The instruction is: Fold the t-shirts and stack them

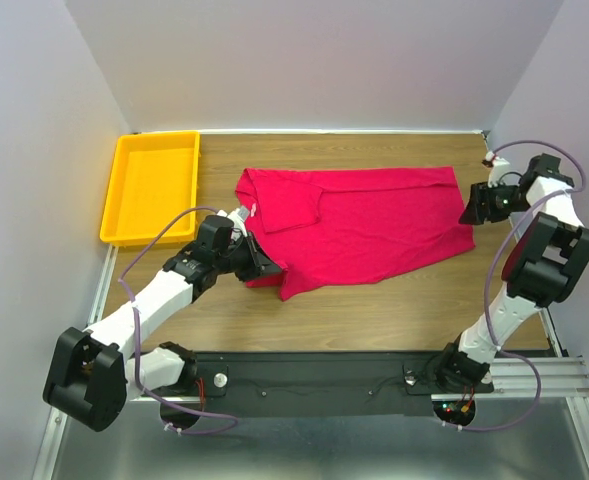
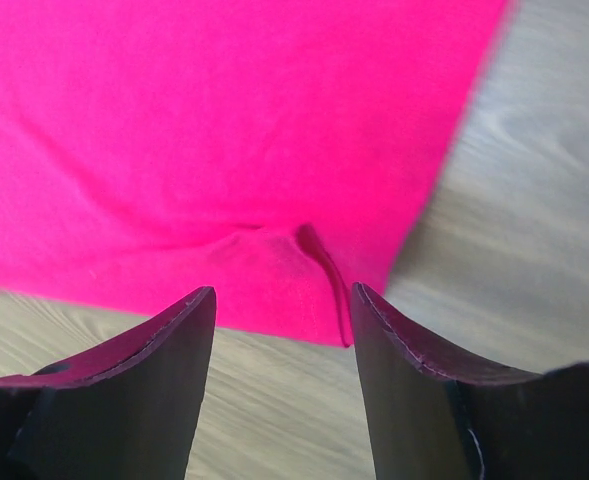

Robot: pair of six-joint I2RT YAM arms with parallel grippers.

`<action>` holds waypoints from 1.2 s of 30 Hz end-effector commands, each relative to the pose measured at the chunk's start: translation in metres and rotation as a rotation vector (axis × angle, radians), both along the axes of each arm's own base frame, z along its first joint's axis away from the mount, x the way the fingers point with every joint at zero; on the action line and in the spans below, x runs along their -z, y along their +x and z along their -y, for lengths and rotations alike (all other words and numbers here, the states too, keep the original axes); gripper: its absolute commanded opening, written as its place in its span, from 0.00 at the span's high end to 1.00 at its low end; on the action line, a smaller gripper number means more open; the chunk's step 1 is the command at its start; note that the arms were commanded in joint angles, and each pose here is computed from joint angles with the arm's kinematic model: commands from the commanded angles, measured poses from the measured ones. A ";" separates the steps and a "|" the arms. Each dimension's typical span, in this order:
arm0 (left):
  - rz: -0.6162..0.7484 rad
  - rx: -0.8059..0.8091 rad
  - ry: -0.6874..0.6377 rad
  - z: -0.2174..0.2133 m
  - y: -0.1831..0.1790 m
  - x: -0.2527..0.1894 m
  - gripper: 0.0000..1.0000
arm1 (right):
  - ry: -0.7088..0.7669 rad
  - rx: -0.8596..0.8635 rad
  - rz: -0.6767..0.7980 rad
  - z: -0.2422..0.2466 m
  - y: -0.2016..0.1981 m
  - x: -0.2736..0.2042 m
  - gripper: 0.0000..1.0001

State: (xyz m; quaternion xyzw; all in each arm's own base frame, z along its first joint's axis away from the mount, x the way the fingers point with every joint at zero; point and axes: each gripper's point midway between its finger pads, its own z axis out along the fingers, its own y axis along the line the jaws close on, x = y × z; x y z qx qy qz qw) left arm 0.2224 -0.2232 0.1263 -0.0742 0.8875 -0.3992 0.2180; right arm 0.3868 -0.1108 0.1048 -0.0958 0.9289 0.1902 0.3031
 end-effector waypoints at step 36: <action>-0.007 0.002 0.001 -0.005 -0.006 0.013 1.00 | -0.070 -0.426 -0.044 -0.031 0.000 0.047 0.80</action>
